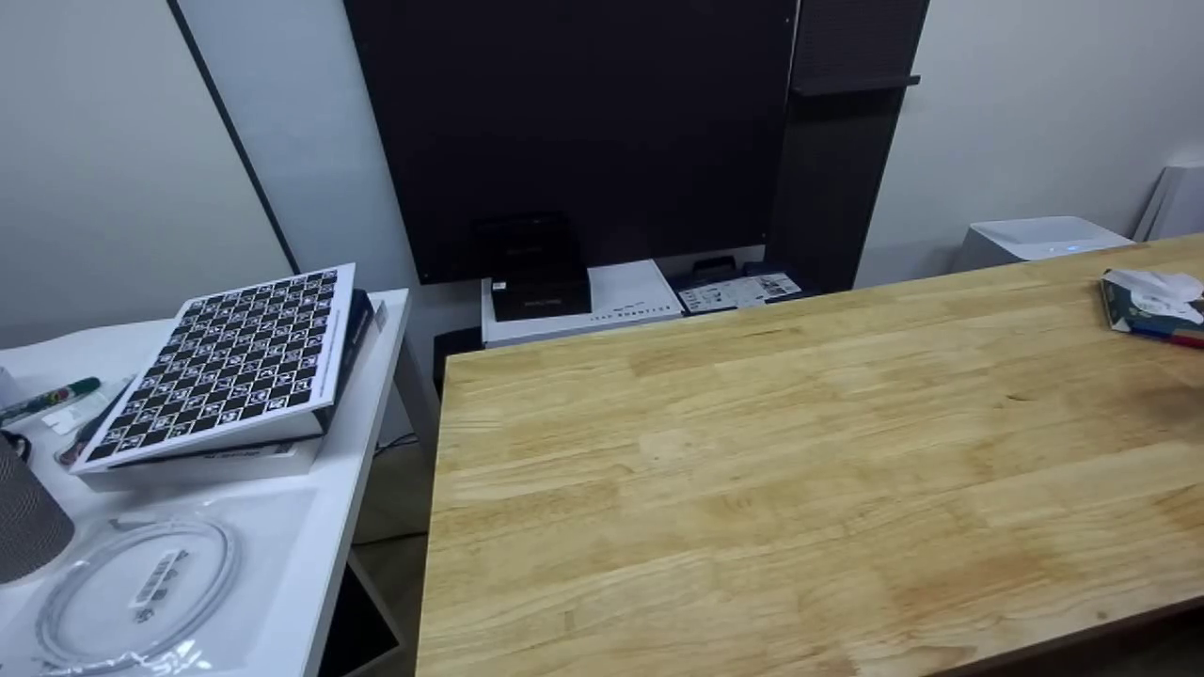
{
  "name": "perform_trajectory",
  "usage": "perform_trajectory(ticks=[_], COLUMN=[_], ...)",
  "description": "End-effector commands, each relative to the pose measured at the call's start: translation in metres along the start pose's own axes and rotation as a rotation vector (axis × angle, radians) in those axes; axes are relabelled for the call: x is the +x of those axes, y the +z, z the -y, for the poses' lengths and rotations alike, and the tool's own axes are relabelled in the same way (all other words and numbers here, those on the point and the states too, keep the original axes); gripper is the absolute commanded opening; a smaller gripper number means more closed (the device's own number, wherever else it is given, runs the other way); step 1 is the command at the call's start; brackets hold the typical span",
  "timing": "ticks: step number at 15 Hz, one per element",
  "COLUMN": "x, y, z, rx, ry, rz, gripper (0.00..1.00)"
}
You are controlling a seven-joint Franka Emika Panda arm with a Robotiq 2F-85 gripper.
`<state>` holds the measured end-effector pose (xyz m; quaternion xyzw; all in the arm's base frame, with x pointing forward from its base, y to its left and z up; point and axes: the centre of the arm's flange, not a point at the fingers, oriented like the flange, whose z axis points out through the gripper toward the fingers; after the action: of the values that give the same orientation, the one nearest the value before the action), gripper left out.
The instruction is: Remove the spoon from the mug and put it on the table
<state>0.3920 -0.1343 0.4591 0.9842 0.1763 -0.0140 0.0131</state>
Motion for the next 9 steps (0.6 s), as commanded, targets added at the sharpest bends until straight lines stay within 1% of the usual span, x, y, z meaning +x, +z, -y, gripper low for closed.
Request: perform_trajectory(ticks=[1,4,9], x=[-0.01,-0.019,-0.034], y=[0.009,0.021,0.049], z=[-0.035,-0.054,-0.089], rx=[0.081,0.137,0.175], ry=[-0.054,-0.059,-0.014], rz=[-0.032,-0.041,-0.013], gripper=[1.0,1.0,1.0])
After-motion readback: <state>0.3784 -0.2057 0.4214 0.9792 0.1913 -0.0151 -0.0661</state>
